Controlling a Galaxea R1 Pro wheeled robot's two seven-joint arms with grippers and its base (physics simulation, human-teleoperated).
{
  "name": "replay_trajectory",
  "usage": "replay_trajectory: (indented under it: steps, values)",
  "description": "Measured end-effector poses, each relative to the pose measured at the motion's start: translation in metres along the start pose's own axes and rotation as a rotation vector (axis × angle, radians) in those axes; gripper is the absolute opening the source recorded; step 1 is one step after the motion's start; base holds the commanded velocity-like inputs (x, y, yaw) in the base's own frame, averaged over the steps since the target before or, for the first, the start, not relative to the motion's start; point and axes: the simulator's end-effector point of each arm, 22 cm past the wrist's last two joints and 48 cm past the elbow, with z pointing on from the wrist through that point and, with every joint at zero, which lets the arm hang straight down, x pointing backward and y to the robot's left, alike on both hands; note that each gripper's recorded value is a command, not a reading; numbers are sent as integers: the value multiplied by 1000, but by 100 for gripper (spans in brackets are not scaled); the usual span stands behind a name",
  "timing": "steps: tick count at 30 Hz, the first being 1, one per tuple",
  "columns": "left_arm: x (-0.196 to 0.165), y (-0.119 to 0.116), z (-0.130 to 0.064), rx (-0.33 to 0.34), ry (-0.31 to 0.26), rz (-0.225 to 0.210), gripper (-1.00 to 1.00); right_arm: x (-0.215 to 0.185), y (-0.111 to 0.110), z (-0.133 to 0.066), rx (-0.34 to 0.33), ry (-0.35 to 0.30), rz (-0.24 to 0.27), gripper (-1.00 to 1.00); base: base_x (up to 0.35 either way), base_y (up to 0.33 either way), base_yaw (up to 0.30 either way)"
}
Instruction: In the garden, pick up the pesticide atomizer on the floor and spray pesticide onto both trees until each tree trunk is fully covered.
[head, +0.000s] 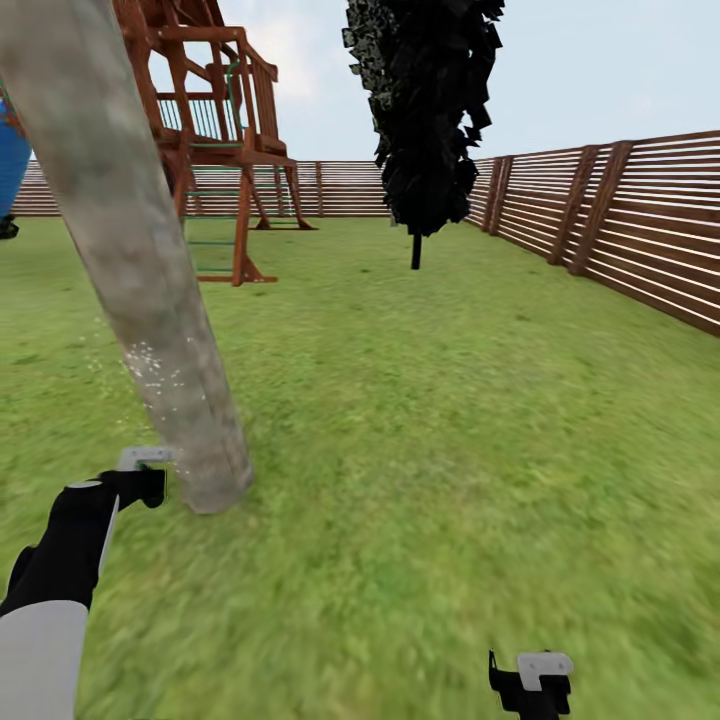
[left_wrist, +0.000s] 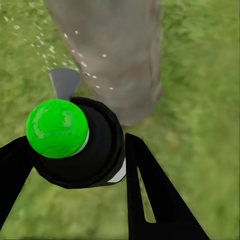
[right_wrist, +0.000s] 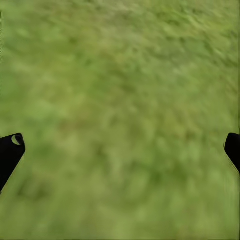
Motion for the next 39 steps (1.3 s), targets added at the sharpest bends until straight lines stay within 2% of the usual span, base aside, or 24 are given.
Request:
replay_trajectory:
  steps: [3,6,9,15,18,19,20,22,27,29,32,33,34,35,36,39]
  values:
    - [1,4,0,-14,3,-4,-100,0,0,0,0,0,0,100,254,-178,273]
    - [35,6,11,-8,78,-6,-100,0,0,0,0,0,0,100,269,-170,82]
    - [67,-8,20,23,150,-6,-100,0,0,0,0,0,0,100,270,-169,9]
    - [71,-37,22,64,160,-15,-100,0,0,0,0,0,0,100,270,-169,201]
    - [71,-25,21,47,159,-16,-100,0,0,0,0,1,0,100,271,-169,276]
    - [71,-7,21,21,159,-3,-100,0,0,0,0,0,0,100,270,-169,277]
    - [72,-1,21,14,162,-4,-100,0,0,0,0,0,0,100,271,-169,246]
    - [74,0,21,14,165,-5,-100,0,0,0,0,1,0,100,210,-200,94]
    - [77,-34,22,60,169,-14,-100,0,0,0,0,-1,0,100,17,-268,5]
    - [77,-38,22,65,170,-13,-100,0,0,0,0,-1,0,100,1,-273,0]
    - [80,-23,22,43,176,-12,-100,0,0,0,0,-1,0,100,0,-273,0]
    - [82,-11,22,26,181,-11,-100,0,0,0,0,-1,0,100,0,-273,56]
    - [90,12,22,-6,197,-20,-100,0,0,0,0,-1,0,100,0,-273,155]
    - [96,20,22,-17,209,-31,-100,0,0,0,0,-1,0,100,0,-273,215]
    - [101,23,23,-18,215,-36,-100,0,0,0,0,-1,0,100,0,-273,246]
    - [101,16,30,-19,170,-23,-100,0,0,0,0,0,0,100,52,-273,271]
